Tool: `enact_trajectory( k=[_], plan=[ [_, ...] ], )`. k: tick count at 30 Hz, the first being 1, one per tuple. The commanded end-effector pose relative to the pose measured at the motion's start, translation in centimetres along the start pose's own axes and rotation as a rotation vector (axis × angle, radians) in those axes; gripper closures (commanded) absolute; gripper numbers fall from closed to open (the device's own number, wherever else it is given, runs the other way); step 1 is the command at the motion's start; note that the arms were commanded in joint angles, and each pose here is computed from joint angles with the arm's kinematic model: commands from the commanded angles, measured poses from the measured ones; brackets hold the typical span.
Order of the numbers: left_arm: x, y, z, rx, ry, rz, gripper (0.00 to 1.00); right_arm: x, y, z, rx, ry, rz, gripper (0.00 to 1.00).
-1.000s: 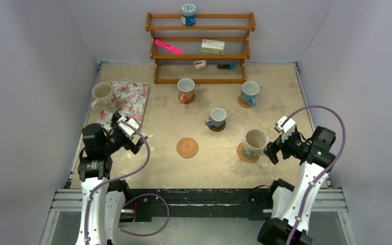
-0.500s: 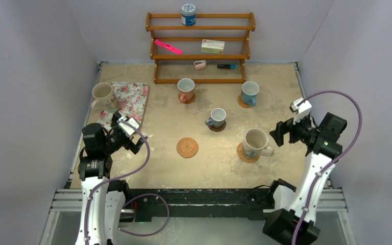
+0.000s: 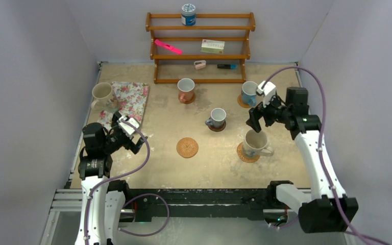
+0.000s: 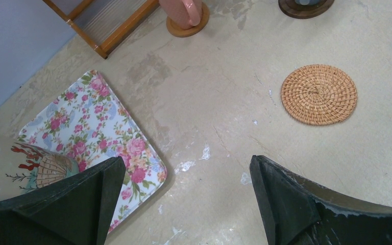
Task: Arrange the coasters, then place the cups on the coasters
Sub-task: Pick up the cup from the tray.
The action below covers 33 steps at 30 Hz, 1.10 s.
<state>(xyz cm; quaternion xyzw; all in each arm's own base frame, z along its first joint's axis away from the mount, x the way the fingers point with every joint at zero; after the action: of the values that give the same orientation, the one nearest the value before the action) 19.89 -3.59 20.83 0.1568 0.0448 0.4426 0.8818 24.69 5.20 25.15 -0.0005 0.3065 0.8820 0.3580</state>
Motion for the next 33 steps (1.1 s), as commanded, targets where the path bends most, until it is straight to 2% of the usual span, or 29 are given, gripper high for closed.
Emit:
enact_trajectory(
  k=[1,5,10,19,25,33],
  plan=[
    [0.1,0.2,1.1,-0.029,-0.032,-0.008,0.00,0.6,-1.6,-0.1,0.042,0.054,0.014,0.01],
    [0.1,0.6,2.0,-0.043,-0.047,0.003,0.00,2.1,0.2,1.1,-0.049,0.144,0.033,0.01],
    [1.4,1.8,4.3,-0.048,-0.098,0.101,0.00,3.0,1.4,1.6,-0.122,0.207,0.008,0.01],
    [7.3,1.4,6.1,0.019,-0.022,0.381,0.00,3.3,0.9,1.4,-0.136,0.210,0.043,0.01],
    [9.3,0.0,6.1,0.015,-0.019,0.414,0.00,3.8,1.9,1.6,-0.164,0.236,0.007,0.01],
    [12.9,-0.8,6.6,0.030,0.064,0.470,0.00,3.9,2.1,1.8,-0.174,0.239,0.009,0.01]
  ],
)
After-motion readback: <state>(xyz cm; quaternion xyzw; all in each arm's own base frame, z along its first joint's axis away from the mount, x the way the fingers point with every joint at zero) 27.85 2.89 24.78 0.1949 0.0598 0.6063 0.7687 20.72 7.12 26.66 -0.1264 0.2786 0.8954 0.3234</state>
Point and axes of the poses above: each gripper's point midway between its finger pads, its own y axis back along the fingers, its own x axis along the line the jaws close on, z = x × y, the point moved 5 cm from there along y, back along the fingers, and after that the axes turned 14 degrees about y, right-handed, at the moved point
